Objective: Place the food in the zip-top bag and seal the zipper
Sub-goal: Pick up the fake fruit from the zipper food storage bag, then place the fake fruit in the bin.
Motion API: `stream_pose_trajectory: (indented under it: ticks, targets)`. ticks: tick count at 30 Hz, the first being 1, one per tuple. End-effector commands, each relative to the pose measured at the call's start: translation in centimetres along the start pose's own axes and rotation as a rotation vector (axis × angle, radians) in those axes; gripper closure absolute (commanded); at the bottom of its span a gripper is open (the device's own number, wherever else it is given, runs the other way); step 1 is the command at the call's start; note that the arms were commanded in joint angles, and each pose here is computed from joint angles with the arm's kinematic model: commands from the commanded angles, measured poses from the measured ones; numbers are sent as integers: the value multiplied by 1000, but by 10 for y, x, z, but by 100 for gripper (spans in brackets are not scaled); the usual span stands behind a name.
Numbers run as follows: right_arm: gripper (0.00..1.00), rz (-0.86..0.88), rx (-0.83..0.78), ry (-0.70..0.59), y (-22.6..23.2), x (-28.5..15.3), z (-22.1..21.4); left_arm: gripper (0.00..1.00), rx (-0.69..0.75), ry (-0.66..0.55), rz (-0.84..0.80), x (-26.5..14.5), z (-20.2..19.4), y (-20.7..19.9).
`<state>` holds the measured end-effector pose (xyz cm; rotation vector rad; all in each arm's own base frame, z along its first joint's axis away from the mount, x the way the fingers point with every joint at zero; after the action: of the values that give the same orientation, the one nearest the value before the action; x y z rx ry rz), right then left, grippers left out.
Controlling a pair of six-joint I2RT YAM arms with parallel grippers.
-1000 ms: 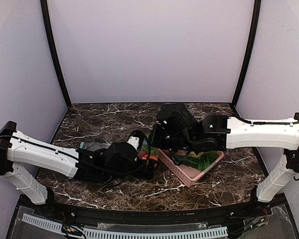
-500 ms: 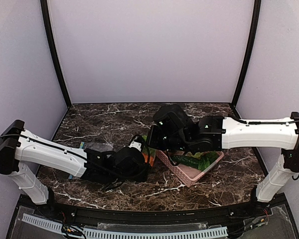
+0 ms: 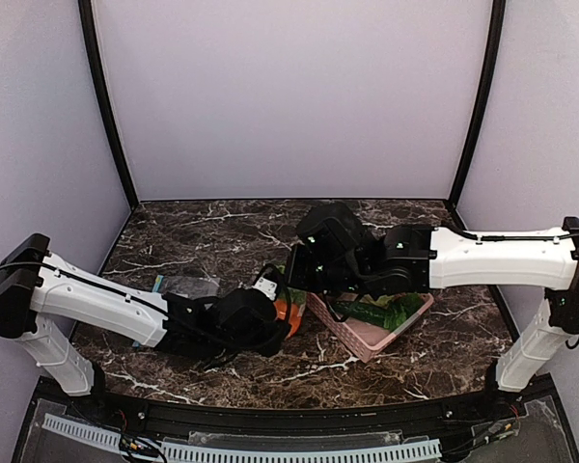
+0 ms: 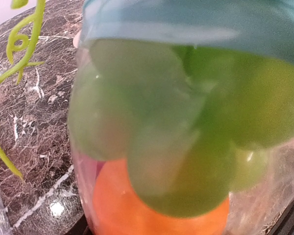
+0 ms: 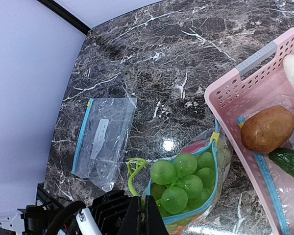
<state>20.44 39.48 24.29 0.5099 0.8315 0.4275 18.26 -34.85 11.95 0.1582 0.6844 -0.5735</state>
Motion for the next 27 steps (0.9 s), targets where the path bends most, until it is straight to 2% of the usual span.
stream_pose_trajectory:
  ticks: [1, 8, 15, 27]
  targets:
    - [100, 73, 14, -64, 18, -10, 22, 64, 107, 37, -56, 0, -20, 0]
    - [100, 57, 29, -151, 5, -27, 56, 68, 186, 92, -53, 0, -50, 6]
    - [100, 39, 38, -204, -12, -36, 84, 68, 216, 93, -74, -1, -67, 6]
    - [100, 150, 7, -227, 3, -64, 104, 69, 225, 89, -103, -2, -73, 5]
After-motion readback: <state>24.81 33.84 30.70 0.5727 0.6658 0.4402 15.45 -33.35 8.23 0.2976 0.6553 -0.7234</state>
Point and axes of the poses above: each gripper's point midway between its finger pads, its own x axis out along the fingers, its own y axis along the line the jaws close on, z = x × y, the point moved 3 cm from there along -x, back along the fingers, and after that the axes turned 4 degrees about x, right-handed, at the moved point
